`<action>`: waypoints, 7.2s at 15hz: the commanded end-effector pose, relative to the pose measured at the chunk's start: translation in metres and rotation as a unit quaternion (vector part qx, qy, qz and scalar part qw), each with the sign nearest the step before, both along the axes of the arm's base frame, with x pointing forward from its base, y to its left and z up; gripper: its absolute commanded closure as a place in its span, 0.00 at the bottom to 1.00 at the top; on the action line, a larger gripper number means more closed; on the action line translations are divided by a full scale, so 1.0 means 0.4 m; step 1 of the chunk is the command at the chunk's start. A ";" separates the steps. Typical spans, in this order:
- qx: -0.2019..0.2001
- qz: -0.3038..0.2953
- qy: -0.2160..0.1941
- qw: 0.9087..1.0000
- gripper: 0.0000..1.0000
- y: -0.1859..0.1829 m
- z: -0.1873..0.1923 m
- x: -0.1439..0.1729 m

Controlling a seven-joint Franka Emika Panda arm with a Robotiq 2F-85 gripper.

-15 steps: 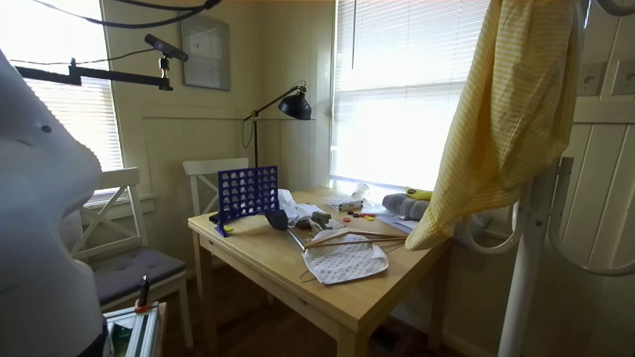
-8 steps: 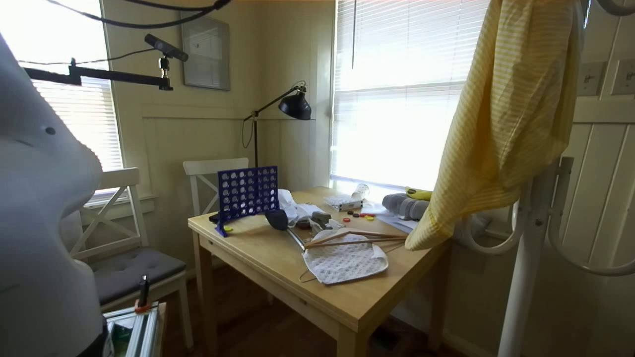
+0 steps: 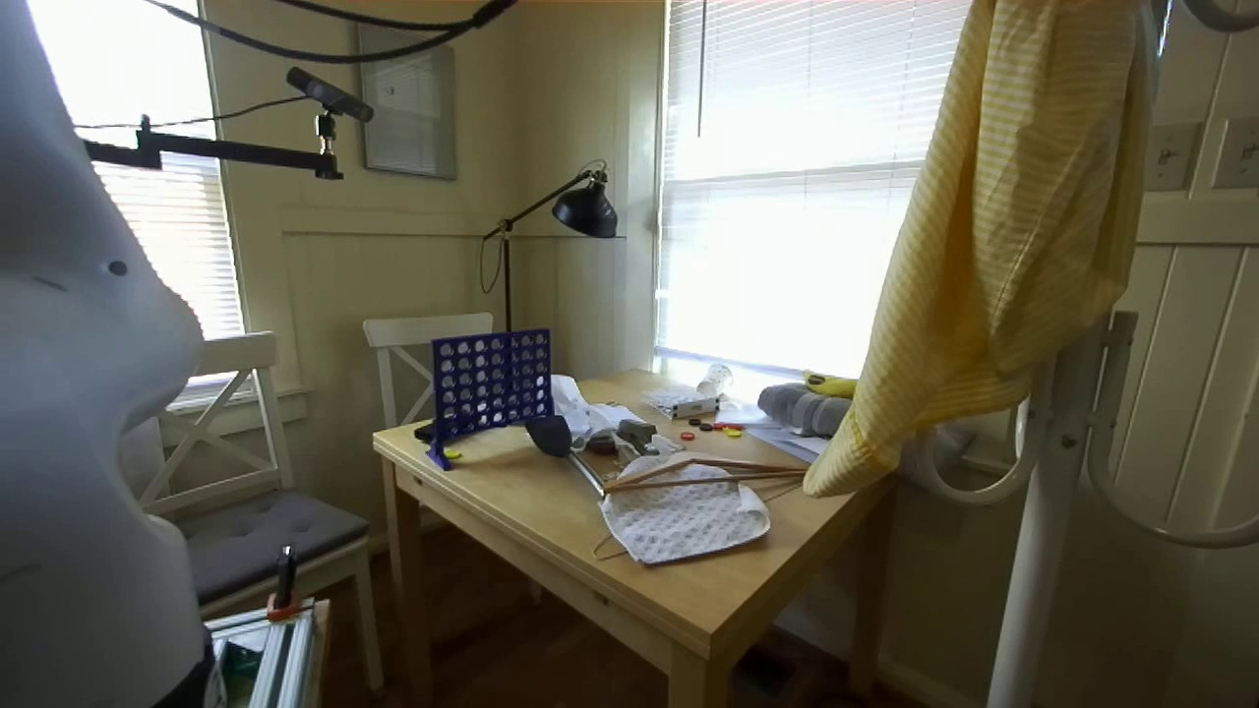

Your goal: Unhang the yellow towel from the stand and put it on the table.

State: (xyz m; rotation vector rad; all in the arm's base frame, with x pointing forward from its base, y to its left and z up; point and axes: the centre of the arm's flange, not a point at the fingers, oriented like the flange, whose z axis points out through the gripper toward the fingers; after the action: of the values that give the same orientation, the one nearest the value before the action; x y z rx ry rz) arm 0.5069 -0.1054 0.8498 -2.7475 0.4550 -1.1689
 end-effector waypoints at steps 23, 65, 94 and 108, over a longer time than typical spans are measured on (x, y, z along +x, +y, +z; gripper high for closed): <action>-0.003 0.043 0.027 0.999 0.00 0.035 -0.174 0.250; -0.027 0.068 -0.045 0.996 0.98 0.107 0.013 0.171; 0.060 0.408 0.208 0.887 0.98 0.453 -0.323 0.287; -0.059 0.350 0.206 0.912 0.94 0.431 -0.434 0.364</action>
State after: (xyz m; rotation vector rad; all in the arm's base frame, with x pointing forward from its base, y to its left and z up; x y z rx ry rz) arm 0.6526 0.0671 0.6763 -2.8390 -0.5607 -0.4510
